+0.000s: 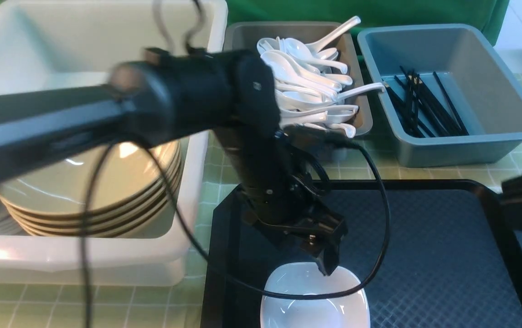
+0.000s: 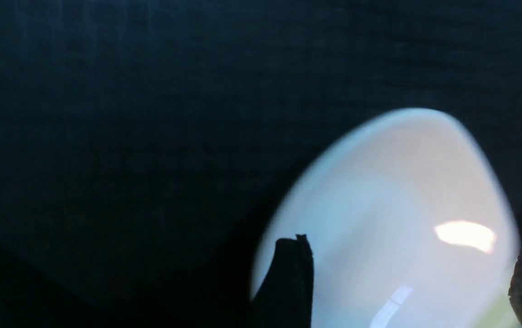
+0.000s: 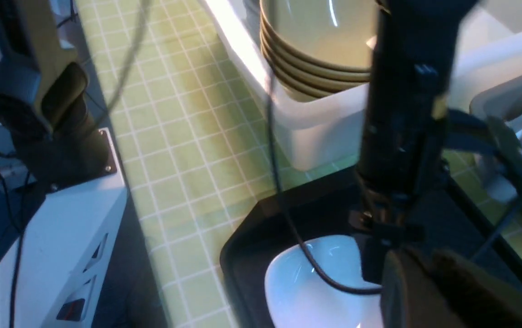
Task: On green table put chopsticks spoon bowls plates into blue grey white boxes.
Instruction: 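Grasp the small white bowl on the black tray by its rim with the left gripper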
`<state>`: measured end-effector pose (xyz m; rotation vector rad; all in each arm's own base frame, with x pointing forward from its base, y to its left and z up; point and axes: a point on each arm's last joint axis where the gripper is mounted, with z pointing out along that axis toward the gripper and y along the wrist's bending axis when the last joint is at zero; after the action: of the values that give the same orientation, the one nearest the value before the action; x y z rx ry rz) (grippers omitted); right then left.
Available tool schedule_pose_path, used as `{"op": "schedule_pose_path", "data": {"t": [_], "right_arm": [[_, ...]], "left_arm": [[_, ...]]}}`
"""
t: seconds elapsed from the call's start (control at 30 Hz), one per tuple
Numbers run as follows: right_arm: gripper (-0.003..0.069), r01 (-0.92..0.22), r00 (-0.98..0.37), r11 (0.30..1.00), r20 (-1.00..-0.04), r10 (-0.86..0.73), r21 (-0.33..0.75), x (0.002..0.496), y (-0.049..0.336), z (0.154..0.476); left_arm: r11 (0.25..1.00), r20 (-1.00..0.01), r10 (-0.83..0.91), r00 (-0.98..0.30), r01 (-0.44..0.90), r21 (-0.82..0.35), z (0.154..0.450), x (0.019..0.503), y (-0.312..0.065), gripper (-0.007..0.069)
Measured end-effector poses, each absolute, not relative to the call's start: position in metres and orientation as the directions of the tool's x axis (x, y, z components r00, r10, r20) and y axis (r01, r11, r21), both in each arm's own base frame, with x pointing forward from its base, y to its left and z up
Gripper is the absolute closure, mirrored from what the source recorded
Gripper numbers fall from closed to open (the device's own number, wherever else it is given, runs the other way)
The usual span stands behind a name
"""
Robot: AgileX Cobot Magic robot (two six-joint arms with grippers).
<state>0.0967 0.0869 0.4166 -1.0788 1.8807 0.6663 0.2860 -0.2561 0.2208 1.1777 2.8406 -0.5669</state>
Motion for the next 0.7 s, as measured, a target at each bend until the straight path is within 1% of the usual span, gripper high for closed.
{"op": "schedule_pose_path", "data": {"t": [0.07, 0.17, 0.2, 0.3, 0.4, 0.47, 0.53, 0.57, 0.6, 0.63, 0.67, 0.7], "right_arm": [[0.0585, -0.876, -0.271, 0.482, -0.863, -0.427, 0.036, 0.092, 0.086, 0.414], [0.0582, -0.878, -0.274, 0.478, -0.858, -0.434, 0.038, 0.092, 0.086, 0.413], [0.0581, -0.879, -0.275, 0.476, -0.855, -0.439, 0.039, 0.091, 0.086, 0.413], [0.0580, -0.879, -0.275, 0.475, -0.855, -0.440, 0.038, 0.091, 0.085, 0.413], [0.0578, -0.879, -0.275, 0.476, -0.854, -0.441, 0.038, 0.091, 0.085, 0.413], [0.0575, -0.879, -0.275, 0.475, -0.854, -0.441, 0.038, 0.091, 0.085, 0.413], [0.0571, -0.879, -0.275, 0.476, -0.853, -0.444, 0.036, 0.091, 0.085, 0.413], [0.0571, -0.879, -0.275, 0.476, -0.853, -0.443, 0.036, 0.091, 0.085, 0.413], [0.0569, -0.879, -0.275, 0.476, -0.853, -0.443, 0.036, 0.091, 0.085, 0.413], [0.0568, -0.878, -0.275, 0.477, -0.853, -0.443, 0.035, 0.091, 0.085, 0.413], [0.0568, -0.878, -0.275, 0.477, -0.853, -0.443, 0.035, 0.091, 0.085, 0.413], [0.0566, -0.878, -0.275, 0.477, -0.854, -0.443, 0.035, 0.091, 0.085, 0.413]], "left_arm": [[0.605, -0.097, 0.747, -0.657, 0.734, -0.309, 0.203, 0.295, -0.261, 0.0064], [0.580, -0.073, 0.777, -0.626, 0.755, -0.305, 0.193, 0.299, -0.263, 0.0064], [0.558, -0.057, 0.798, -0.601, 0.771, -0.307, 0.183, 0.301, -0.264, 0.0064], [0.544, -0.037, 0.812, -0.583, 0.778, -0.315, 0.174, 0.301, -0.264, 0.0070], [0.524, -0.035, 0.822, -0.569, 0.778, -0.346, 0.167, 0.302, -0.267, 0.0160], [0.523, -0.032, 0.821, -0.570, 0.774, -0.357, 0.164, 0.301, -0.268, 0.0282], [0.526, -0.028, 0.819, -0.573, 0.769, -0.365, 0.162, 0.301, -0.269, 0.0435], [0.526, -0.028, 0.819, -0.573, 0.769, -0.363, 0.161, 0.302, -0.269, 0.0452], [0.524, -0.018, 0.821, -0.571, 0.765, -0.374, 0.161, 0.301, -0.268, 0.0544], [0.527, -0.019, 0.817, -0.577, 0.759, -0.383, 0.164, 0.300, -0.268, 0.0580], [0.526, -0.022, 0.816, -0.577, 0.759, -0.383, 0.166, 0.300, -0.268, 0.0584], [0.527, -0.037, 0.812, -0.582, 0.759, -0.382, 0.172, 0.299, -0.268, 0.0608]]}}
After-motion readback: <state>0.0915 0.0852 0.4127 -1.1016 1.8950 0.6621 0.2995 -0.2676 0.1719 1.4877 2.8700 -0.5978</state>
